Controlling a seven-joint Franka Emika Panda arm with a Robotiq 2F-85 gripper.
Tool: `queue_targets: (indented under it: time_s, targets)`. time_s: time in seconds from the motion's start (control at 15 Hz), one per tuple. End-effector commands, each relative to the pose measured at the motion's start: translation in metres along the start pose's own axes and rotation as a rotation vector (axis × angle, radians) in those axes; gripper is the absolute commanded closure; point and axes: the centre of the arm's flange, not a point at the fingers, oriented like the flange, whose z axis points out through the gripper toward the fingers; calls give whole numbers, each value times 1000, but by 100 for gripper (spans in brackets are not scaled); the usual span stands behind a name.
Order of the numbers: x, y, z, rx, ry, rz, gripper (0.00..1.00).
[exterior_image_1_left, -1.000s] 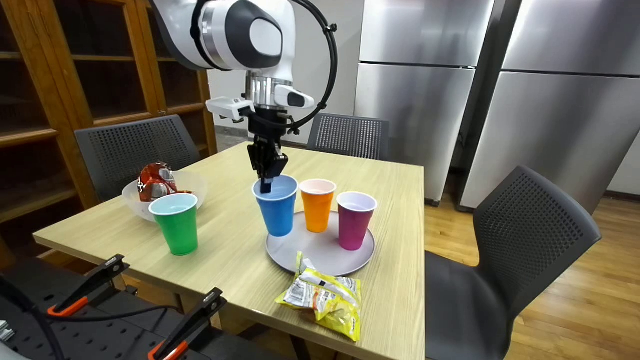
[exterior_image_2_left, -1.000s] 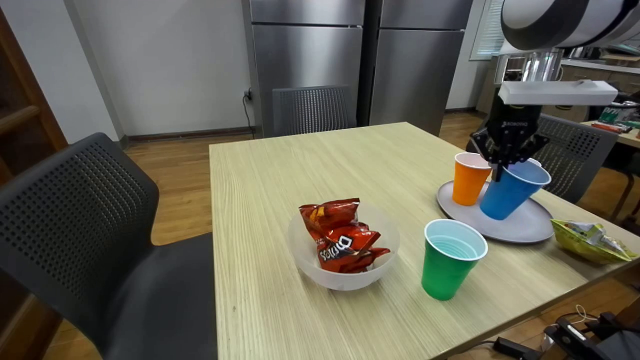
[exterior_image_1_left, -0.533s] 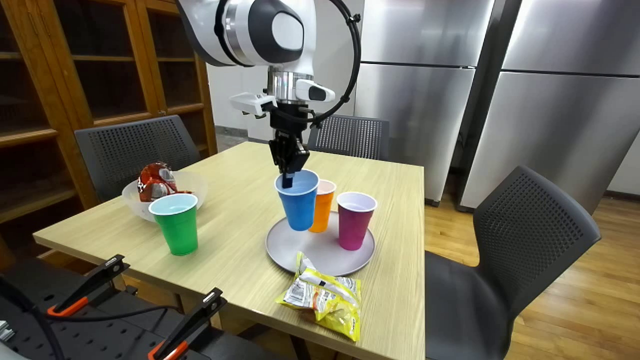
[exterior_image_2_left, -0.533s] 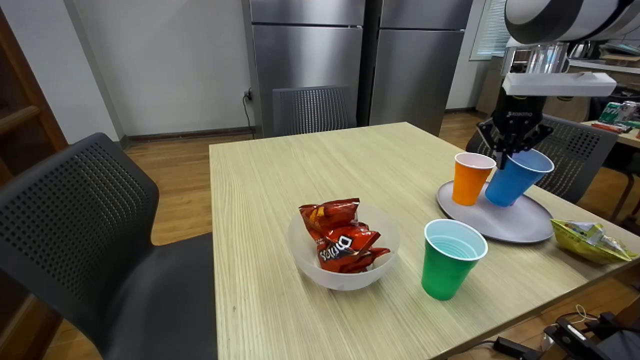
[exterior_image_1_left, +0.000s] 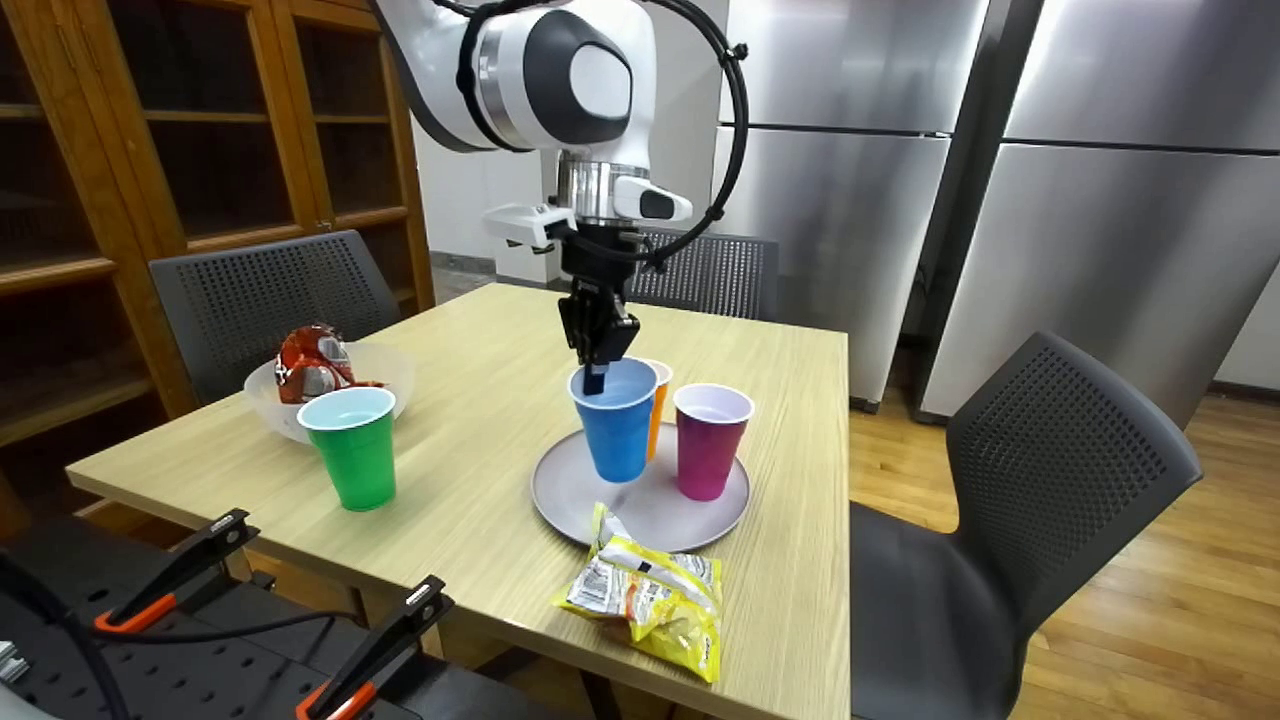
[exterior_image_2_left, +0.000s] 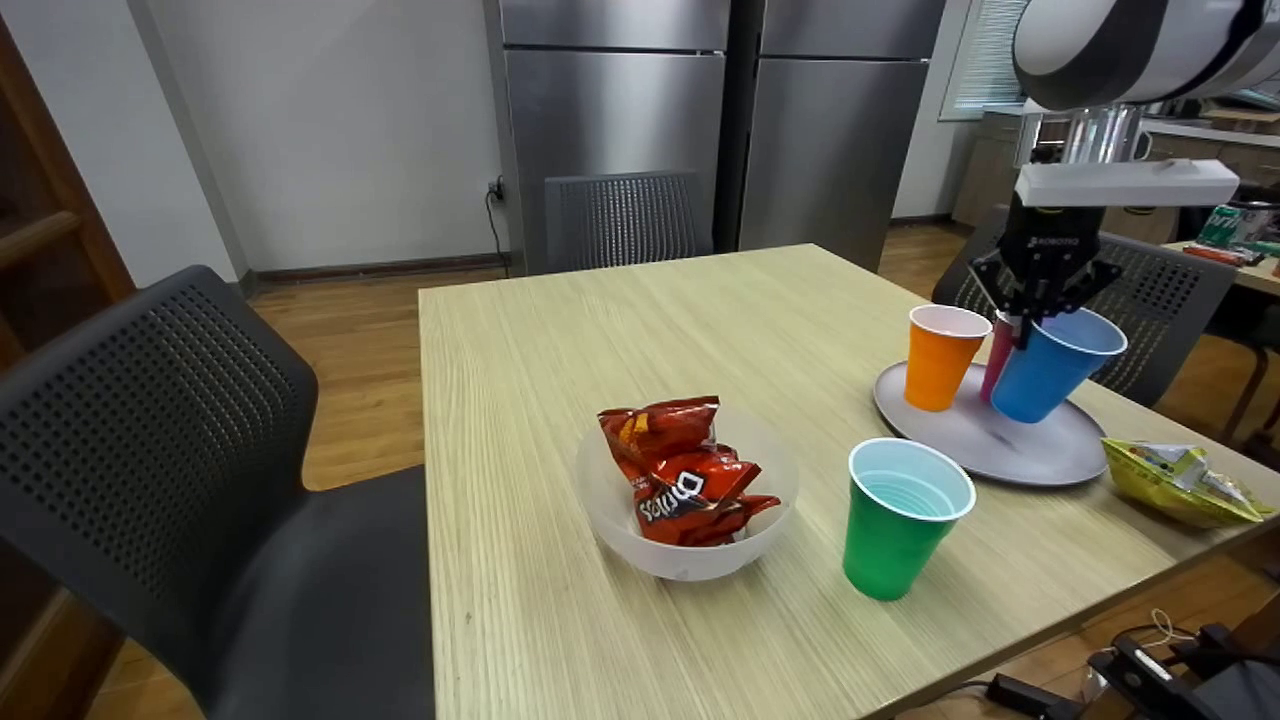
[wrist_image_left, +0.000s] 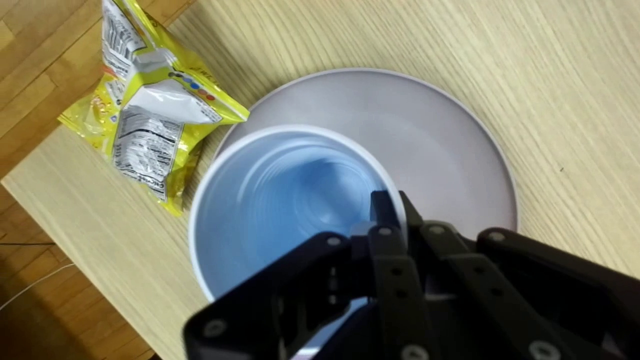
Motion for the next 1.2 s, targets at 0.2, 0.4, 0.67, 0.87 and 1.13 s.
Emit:
queue_targets:
  time_s: [0.2,0.4,0.67,0.87,1.13]
  targets:
    - [26,21,12,-39,-40,72,99]
    - [34,27,20,-53,-52,92,99]
    - [41,27,30,-66,-70,107,99]
    - [46,26,37,-73,-81,111,99]
    - [49,25,43,-86,-92,109,99]
